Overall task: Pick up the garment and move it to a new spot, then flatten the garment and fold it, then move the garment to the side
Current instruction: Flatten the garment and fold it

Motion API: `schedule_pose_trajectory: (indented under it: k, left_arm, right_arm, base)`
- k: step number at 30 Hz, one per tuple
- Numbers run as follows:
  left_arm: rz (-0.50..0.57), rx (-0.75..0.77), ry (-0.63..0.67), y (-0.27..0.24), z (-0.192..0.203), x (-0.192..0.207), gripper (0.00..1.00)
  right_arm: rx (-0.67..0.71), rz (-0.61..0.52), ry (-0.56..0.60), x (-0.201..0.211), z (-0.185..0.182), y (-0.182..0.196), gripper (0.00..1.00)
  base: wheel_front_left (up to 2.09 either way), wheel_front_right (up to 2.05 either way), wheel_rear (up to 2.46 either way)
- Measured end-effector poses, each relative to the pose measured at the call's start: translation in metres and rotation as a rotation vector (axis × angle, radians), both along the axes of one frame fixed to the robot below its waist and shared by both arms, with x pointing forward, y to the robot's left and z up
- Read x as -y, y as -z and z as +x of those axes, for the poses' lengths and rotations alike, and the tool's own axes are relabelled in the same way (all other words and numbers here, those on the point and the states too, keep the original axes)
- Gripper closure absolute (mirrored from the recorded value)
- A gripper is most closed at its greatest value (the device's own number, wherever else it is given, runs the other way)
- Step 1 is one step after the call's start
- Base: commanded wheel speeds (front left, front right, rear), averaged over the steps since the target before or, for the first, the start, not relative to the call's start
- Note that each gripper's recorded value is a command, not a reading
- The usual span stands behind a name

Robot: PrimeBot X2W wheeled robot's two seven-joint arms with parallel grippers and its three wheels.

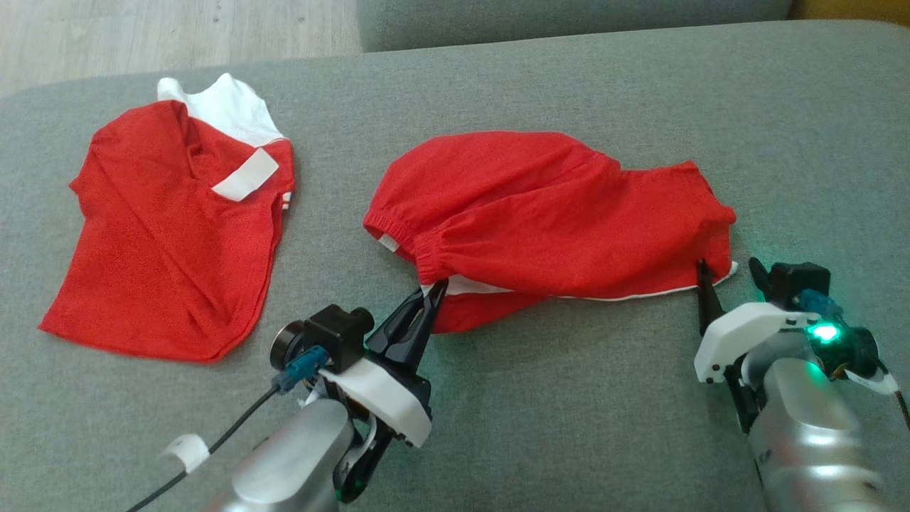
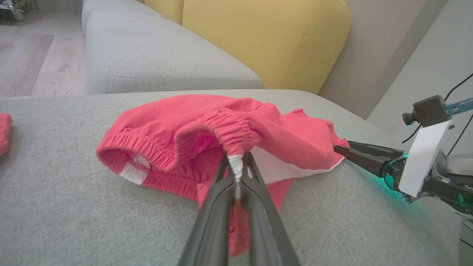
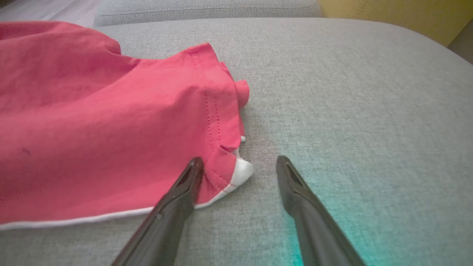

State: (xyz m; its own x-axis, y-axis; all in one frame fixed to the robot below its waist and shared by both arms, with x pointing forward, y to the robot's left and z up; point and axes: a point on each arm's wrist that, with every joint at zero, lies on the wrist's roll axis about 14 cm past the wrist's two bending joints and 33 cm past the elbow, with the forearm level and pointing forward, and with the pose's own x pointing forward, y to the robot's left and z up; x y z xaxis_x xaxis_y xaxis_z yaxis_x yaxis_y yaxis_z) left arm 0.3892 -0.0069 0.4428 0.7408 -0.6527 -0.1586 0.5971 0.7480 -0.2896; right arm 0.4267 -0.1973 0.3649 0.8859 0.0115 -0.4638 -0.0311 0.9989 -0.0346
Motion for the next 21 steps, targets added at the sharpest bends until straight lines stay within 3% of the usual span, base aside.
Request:
schedule_pose_trajectory:
  k: [4, 5, 6, 12, 21]
  left_arm:
    - [0.001, -0.004, -0.001, 0.002, 0.0, 0.0, 1.0]
    - [0.002, -0.005, -0.002, 0.002, 0.0, -0.001, 1.0]
    - [0.004, -0.006, -0.003, 0.002, 0.0, -0.001, 1.0]
    - [0.017, 0.003, -0.005, 0.0, -0.001, -0.003, 1.0]
    - [0.034, 0.065, 0.004, -0.018, -0.002, -0.001, 1.0]
  right_arm:
    - [-0.009, -0.004, -0.017, -0.004, 0.003, 0.001, 0.0]
    - [-0.013, -0.003, -0.02, -0.005, 0.003, 0.001, 0.6]
    - [-0.015, -0.003, -0.024, -0.005, 0.004, 0.001, 1.0]
    - [0.012, 0.028, -0.026, -0.012, 0.007, -0.009, 1.0]
    - [0.222, 0.12, 0.029, -0.006, 0.014, -0.067, 1.0]
  base:
    - [0.0, 0.0, 0.0]
    - [0.0, 0.0, 0.0]
    - [0.0, 0.0, 0.0]
    - [0.0, 0.0, 0.0]
    - [0.0, 0.0, 0.0]
